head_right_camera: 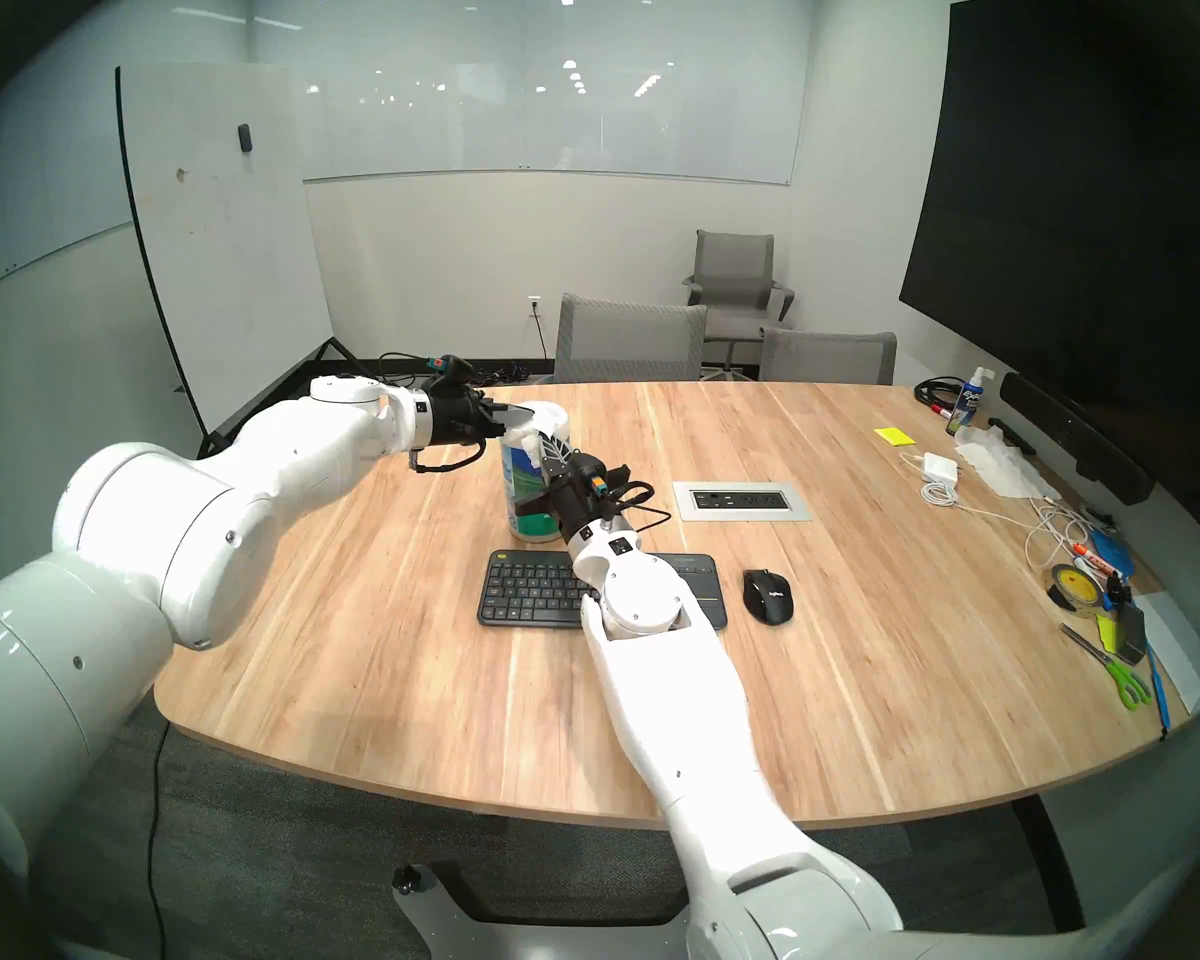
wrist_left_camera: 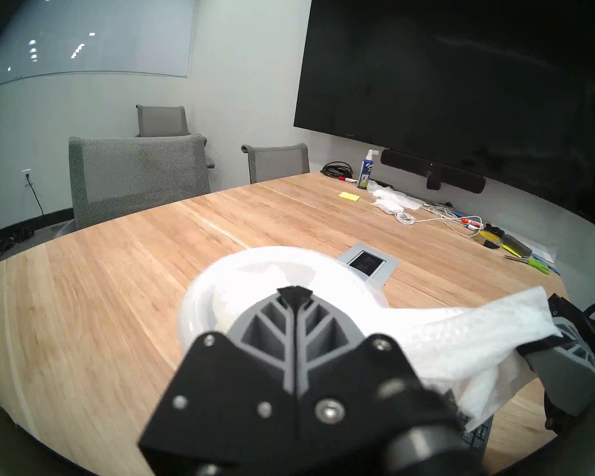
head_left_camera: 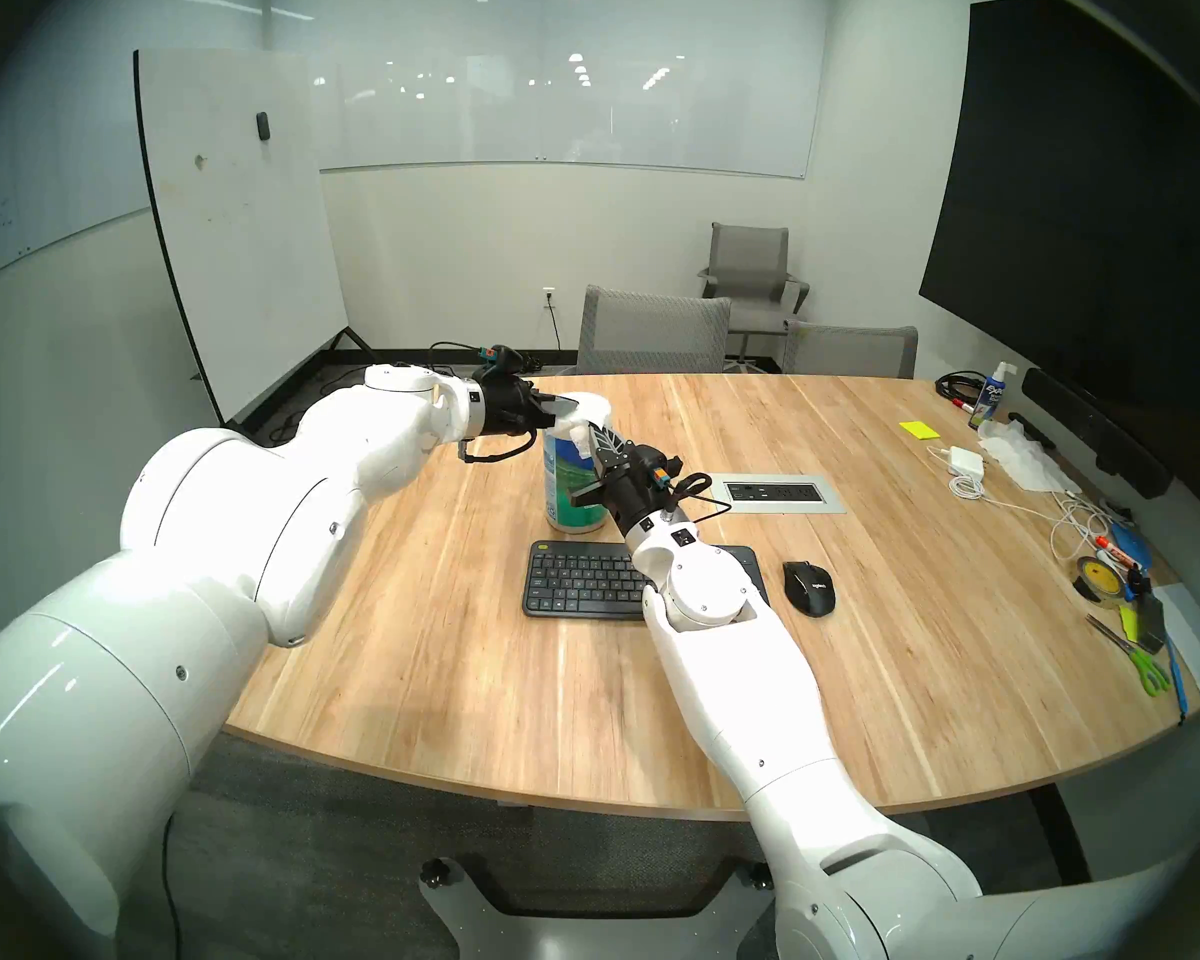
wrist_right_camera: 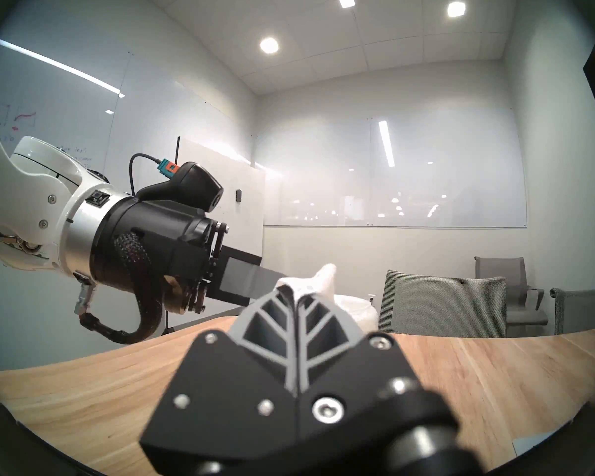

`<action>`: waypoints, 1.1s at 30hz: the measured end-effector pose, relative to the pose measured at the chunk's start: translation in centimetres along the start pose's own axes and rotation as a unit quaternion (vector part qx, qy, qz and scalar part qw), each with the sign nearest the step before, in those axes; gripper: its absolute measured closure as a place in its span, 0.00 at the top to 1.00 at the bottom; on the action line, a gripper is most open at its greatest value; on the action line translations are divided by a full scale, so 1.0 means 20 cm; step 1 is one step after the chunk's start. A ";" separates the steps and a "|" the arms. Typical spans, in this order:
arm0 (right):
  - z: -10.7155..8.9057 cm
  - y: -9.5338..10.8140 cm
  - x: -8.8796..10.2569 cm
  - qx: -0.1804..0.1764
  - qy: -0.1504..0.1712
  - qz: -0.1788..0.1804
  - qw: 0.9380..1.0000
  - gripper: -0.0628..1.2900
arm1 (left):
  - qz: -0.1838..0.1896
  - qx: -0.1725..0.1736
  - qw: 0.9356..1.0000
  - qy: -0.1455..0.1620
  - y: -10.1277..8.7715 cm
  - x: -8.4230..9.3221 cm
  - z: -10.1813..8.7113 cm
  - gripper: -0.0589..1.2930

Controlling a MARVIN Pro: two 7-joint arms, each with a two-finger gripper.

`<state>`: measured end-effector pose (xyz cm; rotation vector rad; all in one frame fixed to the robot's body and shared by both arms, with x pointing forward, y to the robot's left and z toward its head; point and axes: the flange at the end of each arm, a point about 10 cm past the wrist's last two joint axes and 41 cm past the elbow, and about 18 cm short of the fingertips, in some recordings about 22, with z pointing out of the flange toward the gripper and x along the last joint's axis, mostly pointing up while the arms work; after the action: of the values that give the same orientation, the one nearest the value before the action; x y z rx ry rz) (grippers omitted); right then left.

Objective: Wipe the keyboards and mice with a disinfecting wipe, then set the wipe down

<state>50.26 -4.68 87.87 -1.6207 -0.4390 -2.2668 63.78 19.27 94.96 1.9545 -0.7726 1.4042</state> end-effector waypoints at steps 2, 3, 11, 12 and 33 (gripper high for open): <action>0.00 0.00 0.00 0.000 0.001 0.000 1.000 0.03 | -0.001 0.000 1.000 -0.001 0.00 0.00 0.00 0.03; 0.00 0.01 0.00 0.000 0.001 0.000 1.000 0.03 | -0.001 -0.001 1.000 -0.001 0.00 0.00 0.00 0.03; -0.01 0.02 0.03 -0.001 0.007 0.001 1.000 0.03 | -0.002 -0.001 1.000 -0.002 0.00 0.01 0.00 0.03; -0.01 0.02 0.03 -0.001 0.008 0.001 1.000 0.03 | -0.002 -0.001 1.000 -0.002 0.00 0.01 0.00 0.03; -0.01 0.07 0.12 -0.008 0.032 0.002 0.999 0.03 | 0.000 -0.002 1.000 0.000 0.01 0.02 0.00 0.03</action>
<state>50.05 -6.25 90.24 -1.5512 -0.4017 -2.3177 63.86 19.09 95.37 1.9520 -0.7745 1.4003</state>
